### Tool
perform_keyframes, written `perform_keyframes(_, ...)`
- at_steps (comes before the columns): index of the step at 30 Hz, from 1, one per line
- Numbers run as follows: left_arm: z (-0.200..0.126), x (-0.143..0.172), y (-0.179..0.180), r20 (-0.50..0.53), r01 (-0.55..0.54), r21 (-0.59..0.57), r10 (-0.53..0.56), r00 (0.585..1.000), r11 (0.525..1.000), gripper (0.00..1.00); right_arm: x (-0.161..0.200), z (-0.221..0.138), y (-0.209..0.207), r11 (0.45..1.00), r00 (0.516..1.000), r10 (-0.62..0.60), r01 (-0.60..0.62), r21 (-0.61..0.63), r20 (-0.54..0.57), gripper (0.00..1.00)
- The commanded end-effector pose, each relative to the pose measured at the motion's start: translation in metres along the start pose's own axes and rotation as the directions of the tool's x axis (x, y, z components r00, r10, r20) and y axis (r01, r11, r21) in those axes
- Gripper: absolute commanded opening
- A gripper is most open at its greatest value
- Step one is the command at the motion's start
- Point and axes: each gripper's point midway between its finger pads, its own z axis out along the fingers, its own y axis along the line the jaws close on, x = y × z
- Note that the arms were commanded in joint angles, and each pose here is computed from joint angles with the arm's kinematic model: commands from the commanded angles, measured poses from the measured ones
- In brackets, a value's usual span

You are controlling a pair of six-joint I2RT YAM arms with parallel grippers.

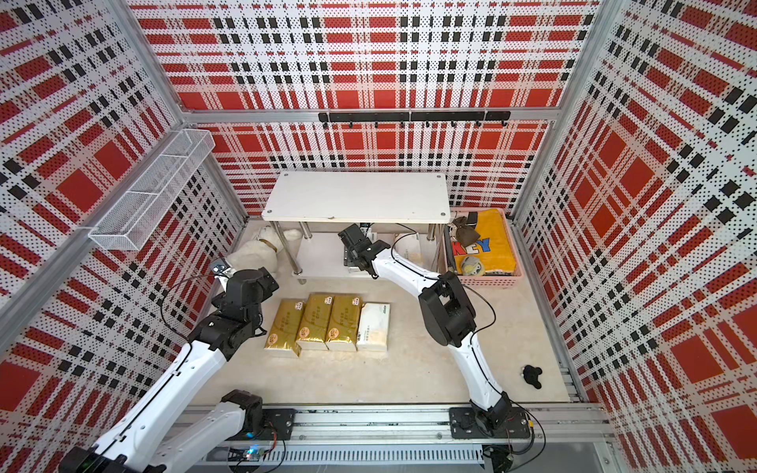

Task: Place the tissue boxes on the shelf by color
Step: Place a box of tissues on the shelf.

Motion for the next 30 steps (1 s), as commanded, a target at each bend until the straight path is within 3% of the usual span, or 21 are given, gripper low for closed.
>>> perform_keyframes(1, -0.001, 0.005, 0.003, -0.008, -0.002, 0.000, 0.002, 1.000, 1.000, 1.00, 0.000, 0.008, 0.001, 1.000, 1.000, 0.008, -0.008, -0.005, -0.013, 0.83)
perform_keyframes(10, -0.001, 0.003, 0.004, -0.001, 0.000, -0.003, 0.000, 1.000, 1.000, 1.00, 0.004, 0.021, -0.006, 1.000, 0.999, 0.026, -0.026, 0.015, -0.031, 0.84)
perform_keyframes(22, -0.001, 0.004, 0.003, -0.002, 0.000, -0.001, 0.000, 1.000, 1.000, 1.00, 0.004, 0.027, -0.008, 1.000, 0.999, 0.022, -0.022, 0.007, -0.045, 0.92)
perform_keyframes(25, -0.001, 0.004, 0.003, -0.001, 0.001, 0.000, -0.001, 1.000, 1.000, 1.00, -0.001, 0.025, -0.005, 1.000, 0.999, 0.021, -0.021, -0.005, -0.035, 1.00)
perform_keyframes(30, -0.001, 0.004, 0.003, -0.001, 0.001, 0.001, -0.001, 1.000, 1.000, 1.00, -0.012, 0.017, -0.002, 0.999, 0.999, 0.046, -0.046, -0.018, -0.011, 1.00)
